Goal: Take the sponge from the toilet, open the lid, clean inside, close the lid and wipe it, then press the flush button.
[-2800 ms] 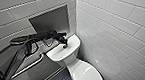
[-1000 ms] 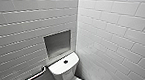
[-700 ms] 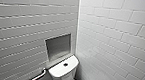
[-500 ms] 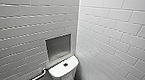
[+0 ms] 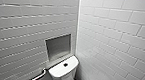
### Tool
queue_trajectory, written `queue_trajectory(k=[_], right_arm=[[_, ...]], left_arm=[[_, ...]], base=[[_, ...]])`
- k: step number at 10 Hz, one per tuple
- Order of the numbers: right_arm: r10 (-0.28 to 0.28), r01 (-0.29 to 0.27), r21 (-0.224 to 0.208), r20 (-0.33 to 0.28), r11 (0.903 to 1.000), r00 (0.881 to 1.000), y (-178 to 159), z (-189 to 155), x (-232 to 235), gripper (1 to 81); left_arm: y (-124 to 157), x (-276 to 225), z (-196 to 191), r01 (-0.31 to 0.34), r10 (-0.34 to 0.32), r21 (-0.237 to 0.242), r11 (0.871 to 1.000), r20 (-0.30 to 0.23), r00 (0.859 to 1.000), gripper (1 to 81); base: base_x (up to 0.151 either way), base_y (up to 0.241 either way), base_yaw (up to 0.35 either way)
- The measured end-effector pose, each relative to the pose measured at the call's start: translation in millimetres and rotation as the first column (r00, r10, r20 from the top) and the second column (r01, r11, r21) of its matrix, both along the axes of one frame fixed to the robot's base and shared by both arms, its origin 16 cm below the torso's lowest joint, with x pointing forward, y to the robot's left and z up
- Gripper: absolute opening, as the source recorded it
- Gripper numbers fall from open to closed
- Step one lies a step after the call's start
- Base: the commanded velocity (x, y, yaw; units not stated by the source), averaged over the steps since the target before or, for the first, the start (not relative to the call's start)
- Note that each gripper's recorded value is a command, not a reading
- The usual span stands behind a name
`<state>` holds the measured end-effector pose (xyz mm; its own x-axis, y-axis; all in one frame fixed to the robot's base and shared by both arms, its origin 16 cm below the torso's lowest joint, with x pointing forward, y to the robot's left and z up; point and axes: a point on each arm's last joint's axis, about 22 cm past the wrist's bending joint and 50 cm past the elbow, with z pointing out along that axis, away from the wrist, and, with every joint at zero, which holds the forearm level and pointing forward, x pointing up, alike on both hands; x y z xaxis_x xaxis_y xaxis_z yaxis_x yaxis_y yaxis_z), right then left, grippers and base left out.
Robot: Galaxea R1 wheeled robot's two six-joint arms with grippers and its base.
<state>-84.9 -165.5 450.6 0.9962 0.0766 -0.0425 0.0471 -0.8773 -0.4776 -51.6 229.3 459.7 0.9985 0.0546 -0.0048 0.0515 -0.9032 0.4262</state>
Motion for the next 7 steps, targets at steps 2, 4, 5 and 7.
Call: queue_trajectory(k=[2,4,5,7], right_arm=[[0.003,-0.003,-0.002,0.013,1.0000,1.000,2,-1,4,1.0],[0.004,-0.004,-0.004,0.030,1.0000,1.000,0,-1,10,1.0],[0.006,-0.006,-0.005,0.031,1.0000,0.999,0,-1,10,1.0],[0.006,-0.006,-0.005,0.031,1.0000,0.999,1,-2,10,1.0]], left_arm=[[-8,-3,-17,0.001,-0.001,0.049,0.999,0.003,1.000,1.0],[-27,2,-27,-0.002,0.000,0.069,0.998,0.020,1.000,1.0],[-41,-2,-29,-0.002,0.001,0.067,0.998,0.016,1.000,1.0],[-58,-11,-31,0.004,-0.004,0.062,0.998,0.004,1.000,1.0]], base=[[0.000,0.000,0.000],[0.000,0.000,0.000],[0.000,0.000,0.000],[0.000,0.000,0.000]])
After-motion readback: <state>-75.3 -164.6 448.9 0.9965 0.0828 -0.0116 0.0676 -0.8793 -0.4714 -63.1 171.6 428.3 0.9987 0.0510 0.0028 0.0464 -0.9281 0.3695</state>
